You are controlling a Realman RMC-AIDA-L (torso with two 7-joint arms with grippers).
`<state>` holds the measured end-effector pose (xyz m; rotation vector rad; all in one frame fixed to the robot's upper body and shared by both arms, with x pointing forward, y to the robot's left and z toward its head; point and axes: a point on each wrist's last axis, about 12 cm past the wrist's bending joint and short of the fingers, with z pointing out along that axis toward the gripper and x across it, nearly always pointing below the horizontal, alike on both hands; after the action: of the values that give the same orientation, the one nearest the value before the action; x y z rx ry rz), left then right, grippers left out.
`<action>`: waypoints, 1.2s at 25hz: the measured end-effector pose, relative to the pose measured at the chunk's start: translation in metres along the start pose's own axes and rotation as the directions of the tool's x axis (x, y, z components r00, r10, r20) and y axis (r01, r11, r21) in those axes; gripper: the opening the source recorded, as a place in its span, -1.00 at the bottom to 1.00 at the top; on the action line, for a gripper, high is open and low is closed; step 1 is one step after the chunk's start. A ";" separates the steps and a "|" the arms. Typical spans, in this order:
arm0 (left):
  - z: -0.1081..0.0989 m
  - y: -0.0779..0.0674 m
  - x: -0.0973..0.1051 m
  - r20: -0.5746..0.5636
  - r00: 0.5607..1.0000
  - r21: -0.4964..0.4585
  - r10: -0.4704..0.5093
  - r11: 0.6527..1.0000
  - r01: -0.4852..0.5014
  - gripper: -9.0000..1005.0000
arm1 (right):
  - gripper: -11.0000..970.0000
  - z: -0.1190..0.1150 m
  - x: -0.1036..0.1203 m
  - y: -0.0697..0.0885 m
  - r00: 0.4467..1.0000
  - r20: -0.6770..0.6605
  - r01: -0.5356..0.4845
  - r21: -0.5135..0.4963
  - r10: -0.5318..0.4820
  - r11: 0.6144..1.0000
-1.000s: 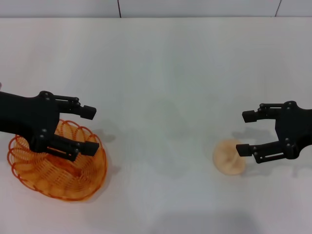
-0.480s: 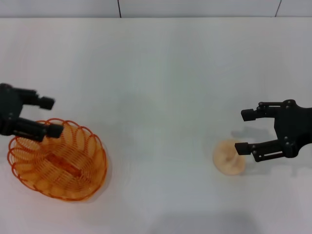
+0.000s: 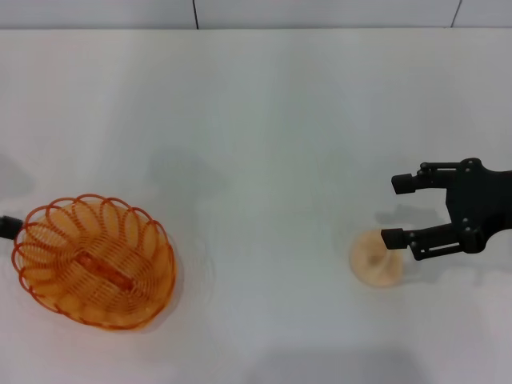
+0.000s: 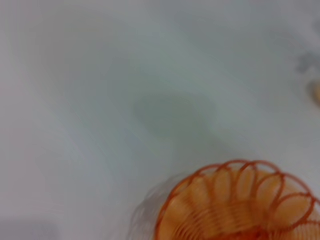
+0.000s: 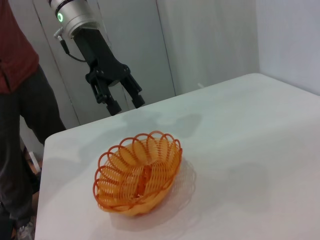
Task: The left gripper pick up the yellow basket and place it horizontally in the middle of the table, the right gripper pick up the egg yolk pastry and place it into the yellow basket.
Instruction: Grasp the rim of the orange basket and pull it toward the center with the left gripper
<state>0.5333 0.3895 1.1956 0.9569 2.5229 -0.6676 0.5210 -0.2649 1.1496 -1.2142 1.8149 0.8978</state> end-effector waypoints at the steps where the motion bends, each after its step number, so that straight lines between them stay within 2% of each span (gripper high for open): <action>1: -0.002 0.001 0.000 -0.015 1.000 -0.011 -0.013 1.000 0.013 0.77 | 0.77 0.000 -0.001 0.000 1.000 0.000 -0.001 -0.001 0.001 1.000; 7: -0.003 0.007 0.007 -0.119 0.989 -0.071 -0.083 0.995 0.075 0.77 | 0.77 0.002 -0.005 -0.002 1.000 0.003 0.000 -0.007 0.000 1.000; 19: 0.021 0.008 0.005 -0.094 0.993 -0.081 -0.076 0.994 0.068 0.77 | 0.77 0.004 -0.004 0.000 1.000 0.010 -0.008 -0.023 0.008 1.000; 30: 0.045 0.017 0.009 -0.082 0.992 -0.088 -0.094 0.992 0.086 0.77 | 0.77 0.004 -0.003 0.002 1.000 0.008 -0.009 -0.033 0.009 0.999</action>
<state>0.5455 0.3812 1.1491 0.8644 2.6608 -0.5519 0.5210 -0.2599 1.1508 -1.2222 1.8070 0.9394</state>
